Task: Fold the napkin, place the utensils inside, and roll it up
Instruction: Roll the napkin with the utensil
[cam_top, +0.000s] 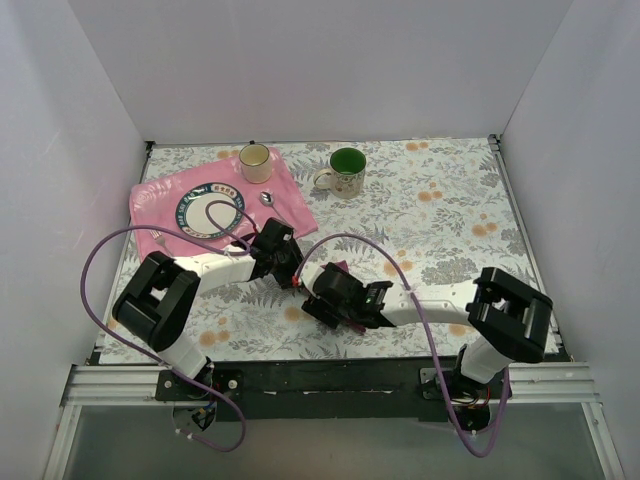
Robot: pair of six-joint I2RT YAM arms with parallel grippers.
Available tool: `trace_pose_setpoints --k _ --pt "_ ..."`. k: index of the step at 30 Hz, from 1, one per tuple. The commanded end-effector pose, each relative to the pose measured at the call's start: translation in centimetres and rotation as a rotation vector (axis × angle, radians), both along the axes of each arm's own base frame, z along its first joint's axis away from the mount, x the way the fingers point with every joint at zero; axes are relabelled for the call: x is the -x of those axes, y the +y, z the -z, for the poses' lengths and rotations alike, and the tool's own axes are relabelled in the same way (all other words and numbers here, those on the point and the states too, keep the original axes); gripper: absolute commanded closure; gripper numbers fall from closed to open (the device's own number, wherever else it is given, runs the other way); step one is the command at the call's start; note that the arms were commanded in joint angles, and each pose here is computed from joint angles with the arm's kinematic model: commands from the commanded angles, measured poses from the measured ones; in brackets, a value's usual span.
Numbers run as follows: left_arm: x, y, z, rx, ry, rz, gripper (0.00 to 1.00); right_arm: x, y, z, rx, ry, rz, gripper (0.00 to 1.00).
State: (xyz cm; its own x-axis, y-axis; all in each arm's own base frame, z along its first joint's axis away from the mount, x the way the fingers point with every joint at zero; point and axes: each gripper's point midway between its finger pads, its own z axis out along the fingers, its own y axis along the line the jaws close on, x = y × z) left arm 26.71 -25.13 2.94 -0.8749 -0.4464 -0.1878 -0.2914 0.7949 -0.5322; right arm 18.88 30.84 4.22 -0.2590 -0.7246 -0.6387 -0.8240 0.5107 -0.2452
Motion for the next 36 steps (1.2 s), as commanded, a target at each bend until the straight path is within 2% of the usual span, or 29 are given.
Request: trace_pose_setpoints --k 1,8,10,11,12,13,14,15,16,17,19,24,29,36 --pt "2.2 1.9 2.9 -0.088 0.092 0.030 0.61 -2.8 1.2 -1.0 0.043 -0.199 0.042 0.15" --pt "2.0 1.6 2.5 -0.079 0.091 0.049 0.61 -2.9 0.5 1.1 0.086 -0.200 0.081 0.24" --pt "1.8 1.7 2.3 -0.084 0.079 0.062 0.60 -2.7 0.3 1.7 0.086 -0.166 0.112 0.35" --pt "1.7 1.8 2.1 -0.084 0.073 0.066 0.56 -2.1 0.2 2.0 0.084 -0.134 0.104 0.39" --pt "1.5 1.7 1.9 -0.080 0.064 0.069 0.53 -1.7 0.2 2.3 0.076 -0.112 0.104 0.52" --pt "1.4 1.6 1.8 -0.076 0.053 0.081 0.49 -1.5 0.3 2.3 0.065 -0.096 0.105 0.58" --pt "1.2 1.4 1.4 -0.064 0.034 0.089 0.36 -0.8 0.4 2.5 0.043 -0.049 0.125 0.61" --pt "1.1 1.2 1.1 -0.058 0.027 0.100 0.32 -0.6 0.5 2.7 0.034 -0.025 0.136 0.67" --pt "1.0 1.3 1.0 -0.058 0.022 0.100 0.29 -0.6 0.8 2.7 0.018 -0.009 0.142 0.69" --pt "0.9 1.2 0.6 -0.055 0.013 0.102 0.23 0.1 0.6 3.0 0.020 0.037 0.158 0.70" --pt "1.2 1.4 0.4 -0.052 0.005 0.101 0.19 0.4 1.0 2.8 -0.018 0.078 0.173 0.71" --pt "1.4 1.8 -1.7 -0.026 -0.053 0.092 0.05 2.3 2.8 2.3 -0.202 0.301 0.186 0.72" --pt "1.4 3.0 -3.7 -0.039 -0.101 0.032 0.05 2.6 2.8 1.9 -0.336 0.493 0.177 0.72" --pt "1.9 2.3 -4.9 0.046 -0.105 0.006 0.06 1.8 1.9 1.8 -0.501 0.736 0.193 0.72"
